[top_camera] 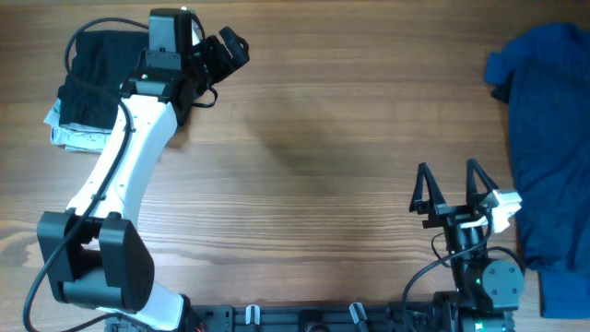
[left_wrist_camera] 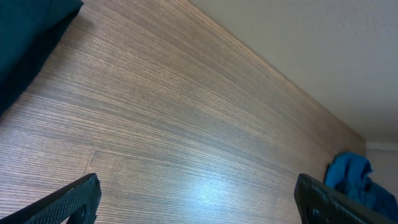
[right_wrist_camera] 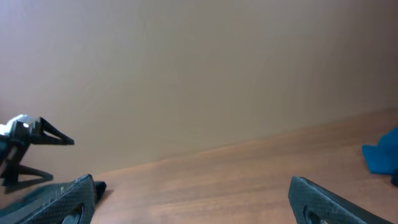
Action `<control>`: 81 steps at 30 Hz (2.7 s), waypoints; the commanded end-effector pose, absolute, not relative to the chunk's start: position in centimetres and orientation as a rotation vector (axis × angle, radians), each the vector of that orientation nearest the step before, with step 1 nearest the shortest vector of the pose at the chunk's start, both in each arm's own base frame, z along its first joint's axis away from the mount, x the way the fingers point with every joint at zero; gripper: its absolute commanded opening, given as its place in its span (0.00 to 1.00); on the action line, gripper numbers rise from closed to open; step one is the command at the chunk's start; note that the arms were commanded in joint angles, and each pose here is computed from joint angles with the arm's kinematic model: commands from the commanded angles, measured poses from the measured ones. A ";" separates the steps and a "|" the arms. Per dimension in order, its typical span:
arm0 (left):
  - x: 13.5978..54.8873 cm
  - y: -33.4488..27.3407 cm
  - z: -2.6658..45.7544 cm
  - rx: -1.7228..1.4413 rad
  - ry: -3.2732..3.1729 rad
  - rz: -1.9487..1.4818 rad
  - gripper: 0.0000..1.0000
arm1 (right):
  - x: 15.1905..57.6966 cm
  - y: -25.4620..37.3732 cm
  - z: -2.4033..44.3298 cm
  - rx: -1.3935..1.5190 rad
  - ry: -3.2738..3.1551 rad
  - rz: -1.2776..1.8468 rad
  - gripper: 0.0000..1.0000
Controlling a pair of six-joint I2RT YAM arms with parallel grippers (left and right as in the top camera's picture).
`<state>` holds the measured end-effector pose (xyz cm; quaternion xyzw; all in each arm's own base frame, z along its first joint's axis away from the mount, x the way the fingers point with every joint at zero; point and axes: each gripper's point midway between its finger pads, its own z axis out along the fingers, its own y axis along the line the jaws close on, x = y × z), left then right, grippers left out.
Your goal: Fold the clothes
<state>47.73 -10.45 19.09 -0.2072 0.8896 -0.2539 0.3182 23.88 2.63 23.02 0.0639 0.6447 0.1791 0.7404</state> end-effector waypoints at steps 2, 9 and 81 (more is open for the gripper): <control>47.8 -10.4 18.9 -0.522 2.342 -0.640 1.00 | 24.0 2.7 21.9 0.154 1.425 0.404 1.00; 47.8 -10.4 18.9 -0.522 2.342 -0.640 1.00 | 24.4 2.5 19.6 0.174 1.485 0.390 1.00; 26.0 -5.2 38.0 -0.448 1.883 -0.630 1.00 | 24.6 2.4 17.4 0.181 1.578 0.370 1.00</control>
